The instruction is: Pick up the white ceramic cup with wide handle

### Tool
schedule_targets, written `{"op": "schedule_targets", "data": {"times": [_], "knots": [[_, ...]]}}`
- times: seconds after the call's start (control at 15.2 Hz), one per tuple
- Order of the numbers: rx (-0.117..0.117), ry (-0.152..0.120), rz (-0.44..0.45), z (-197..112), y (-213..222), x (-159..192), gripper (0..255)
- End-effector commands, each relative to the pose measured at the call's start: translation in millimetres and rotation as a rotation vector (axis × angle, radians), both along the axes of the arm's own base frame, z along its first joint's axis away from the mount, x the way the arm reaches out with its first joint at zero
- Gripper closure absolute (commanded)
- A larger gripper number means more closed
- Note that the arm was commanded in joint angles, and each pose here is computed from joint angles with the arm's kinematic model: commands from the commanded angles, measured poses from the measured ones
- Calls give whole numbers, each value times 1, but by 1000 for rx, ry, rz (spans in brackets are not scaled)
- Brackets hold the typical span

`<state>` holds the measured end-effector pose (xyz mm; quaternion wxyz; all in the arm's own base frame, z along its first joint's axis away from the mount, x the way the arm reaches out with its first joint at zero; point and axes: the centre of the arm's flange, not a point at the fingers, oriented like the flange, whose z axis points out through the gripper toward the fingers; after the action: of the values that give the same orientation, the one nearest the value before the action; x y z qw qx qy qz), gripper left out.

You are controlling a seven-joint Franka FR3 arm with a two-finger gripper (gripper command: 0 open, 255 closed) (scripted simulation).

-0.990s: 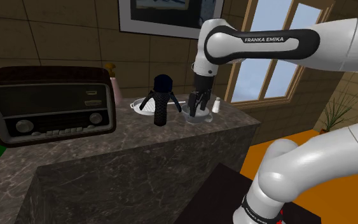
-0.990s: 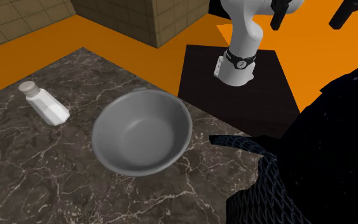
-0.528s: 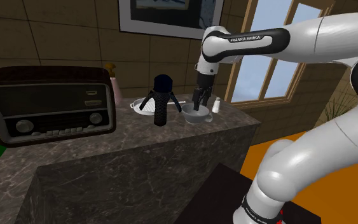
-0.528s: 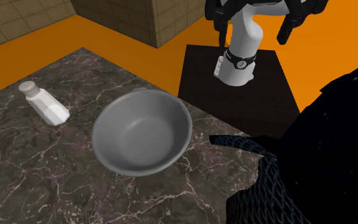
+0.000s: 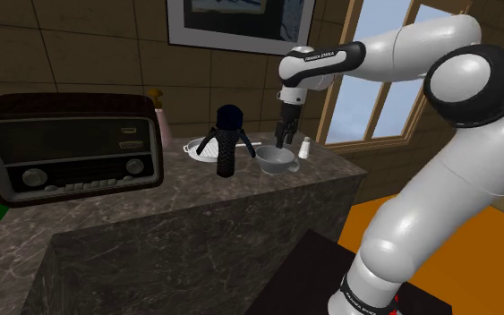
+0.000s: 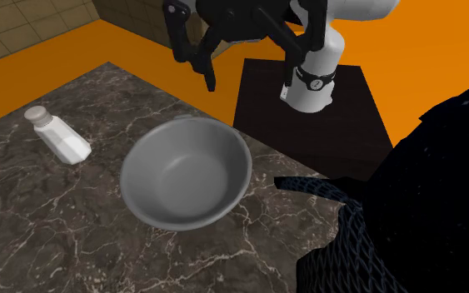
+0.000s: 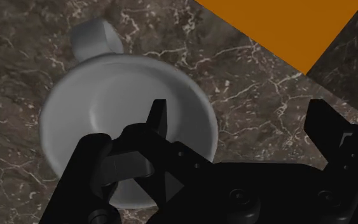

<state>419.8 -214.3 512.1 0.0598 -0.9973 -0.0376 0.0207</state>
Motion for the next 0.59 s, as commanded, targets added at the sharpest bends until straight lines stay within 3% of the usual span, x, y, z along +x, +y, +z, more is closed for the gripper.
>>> {"op": "schedule_targets", "data": {"times": [0.0,0.53], "knots": [[8,5,5,-7,-25,13,0],[44,22,19,-34,-123,59,0]]}}
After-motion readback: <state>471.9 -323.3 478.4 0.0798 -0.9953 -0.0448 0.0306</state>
